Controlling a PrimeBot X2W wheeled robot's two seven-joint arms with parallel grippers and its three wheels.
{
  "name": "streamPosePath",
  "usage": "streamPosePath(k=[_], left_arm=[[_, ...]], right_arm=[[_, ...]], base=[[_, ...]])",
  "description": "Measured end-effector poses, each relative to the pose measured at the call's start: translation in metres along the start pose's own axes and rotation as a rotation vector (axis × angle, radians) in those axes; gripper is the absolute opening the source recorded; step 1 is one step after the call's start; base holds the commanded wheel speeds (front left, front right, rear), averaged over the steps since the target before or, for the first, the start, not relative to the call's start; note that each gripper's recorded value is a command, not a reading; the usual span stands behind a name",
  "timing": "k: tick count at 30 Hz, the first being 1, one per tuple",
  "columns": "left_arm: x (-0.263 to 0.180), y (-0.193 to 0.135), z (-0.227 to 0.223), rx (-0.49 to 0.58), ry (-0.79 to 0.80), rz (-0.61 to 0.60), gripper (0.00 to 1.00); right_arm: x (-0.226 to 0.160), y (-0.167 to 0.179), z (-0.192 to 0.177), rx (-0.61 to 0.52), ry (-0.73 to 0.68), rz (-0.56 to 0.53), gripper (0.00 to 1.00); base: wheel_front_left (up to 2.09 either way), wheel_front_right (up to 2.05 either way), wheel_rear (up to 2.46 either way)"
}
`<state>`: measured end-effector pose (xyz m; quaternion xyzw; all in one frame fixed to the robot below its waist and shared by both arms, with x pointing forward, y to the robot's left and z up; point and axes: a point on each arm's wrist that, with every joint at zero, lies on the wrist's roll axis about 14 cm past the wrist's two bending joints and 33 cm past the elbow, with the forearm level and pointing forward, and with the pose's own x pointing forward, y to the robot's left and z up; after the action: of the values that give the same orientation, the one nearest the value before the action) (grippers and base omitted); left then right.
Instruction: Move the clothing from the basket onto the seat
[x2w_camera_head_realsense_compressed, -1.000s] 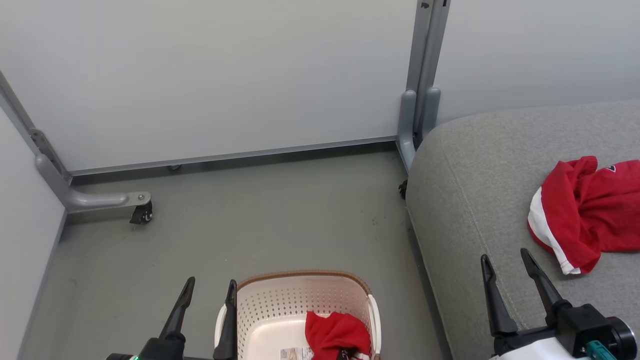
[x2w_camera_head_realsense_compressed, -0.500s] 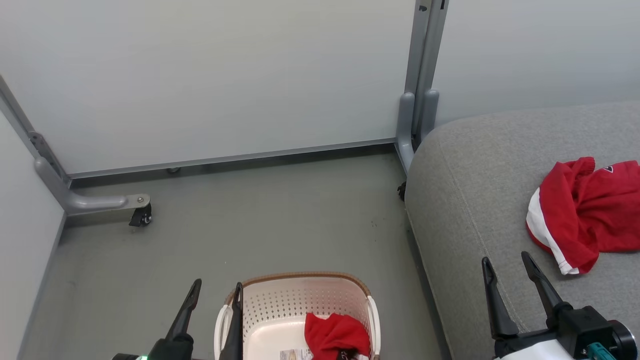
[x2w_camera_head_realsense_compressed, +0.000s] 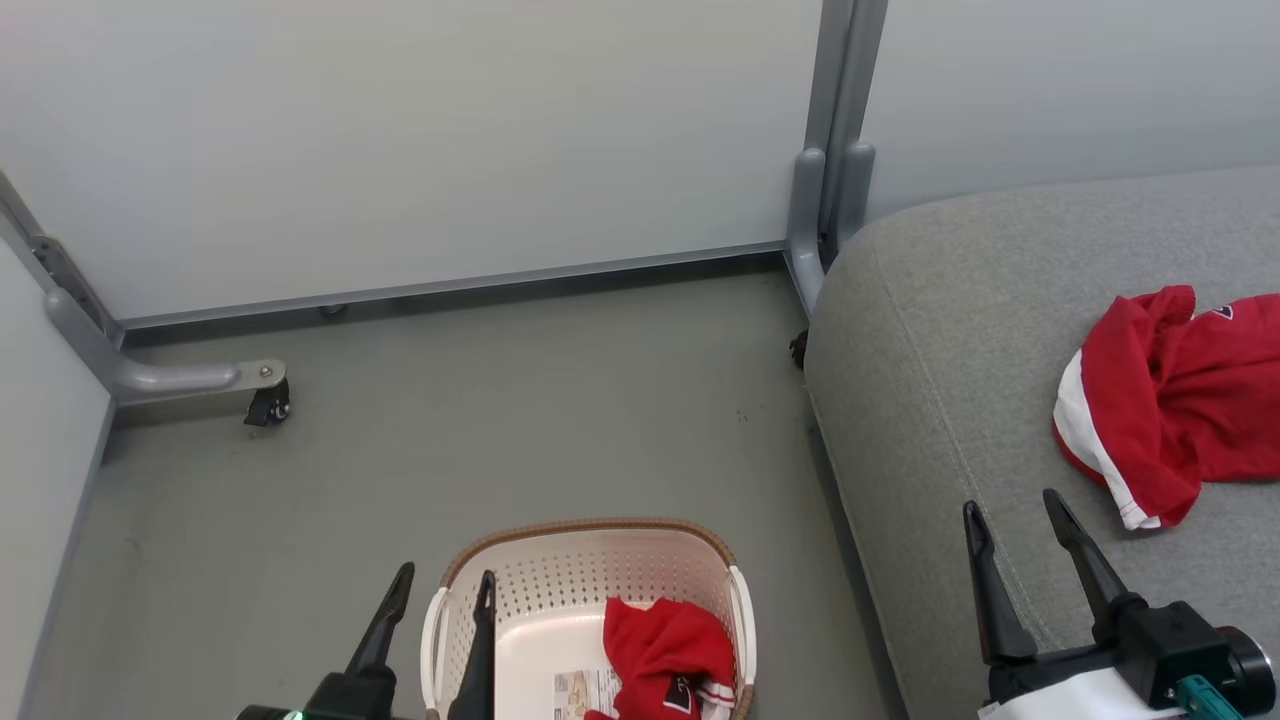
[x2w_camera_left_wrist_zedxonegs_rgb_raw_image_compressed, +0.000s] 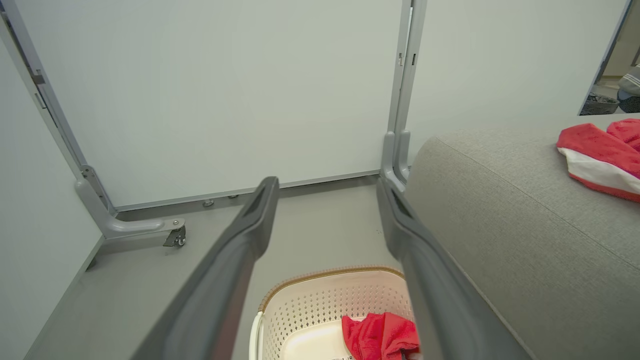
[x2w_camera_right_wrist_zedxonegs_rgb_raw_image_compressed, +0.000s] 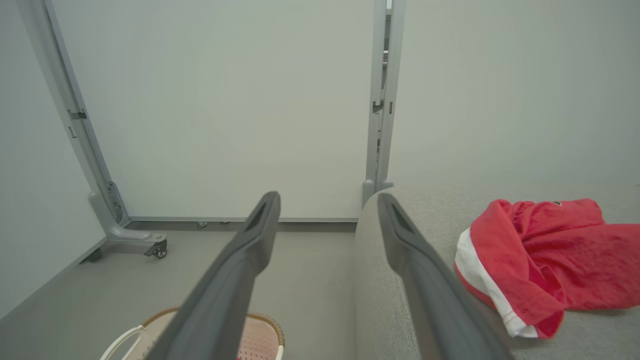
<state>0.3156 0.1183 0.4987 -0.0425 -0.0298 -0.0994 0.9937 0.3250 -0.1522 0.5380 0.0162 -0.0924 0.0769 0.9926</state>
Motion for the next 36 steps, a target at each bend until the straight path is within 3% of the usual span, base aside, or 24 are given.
streamPosePath(k=[7,13,22,27,36], left_arm=[[0.028,-0.021,-0.02,-0.041,0.065,-0.115,1.0],[0.074,-0.05,-0.053,-0.008,0.168,-0.287,1.0],[0.101,-0.064,-0.165,0.054,0.51,-0.483,1.0],[0.091,-0.075,-0.223,0.084,0.687,-0.599,1.0],[0.076,-0.068,-0.309,0.148,0.969,-0.716,1.0]], right_arm=[[0.019,-0.012,0.001,-0.005,-0.01,-0.028,1.0],[0.067,-0.025,0.011,-0.02,-0.074,-0.042,1.0],[0.115,-0.047,-0.014,-0.025,-0.065,-0.077,1.0],[0.123,-0.058,-0.043,-0.028,-0.009,-0.099,1.0],[0.128,-0.08,-0.089,-0.007,0.077,-0.15,1.0]], base=[[0.0,0.0,0.0],[0.0,0.0,0.0],[0.0,0.0,0.0],[0.0,0.0,0.0],[0.0,0.0,0.0]])
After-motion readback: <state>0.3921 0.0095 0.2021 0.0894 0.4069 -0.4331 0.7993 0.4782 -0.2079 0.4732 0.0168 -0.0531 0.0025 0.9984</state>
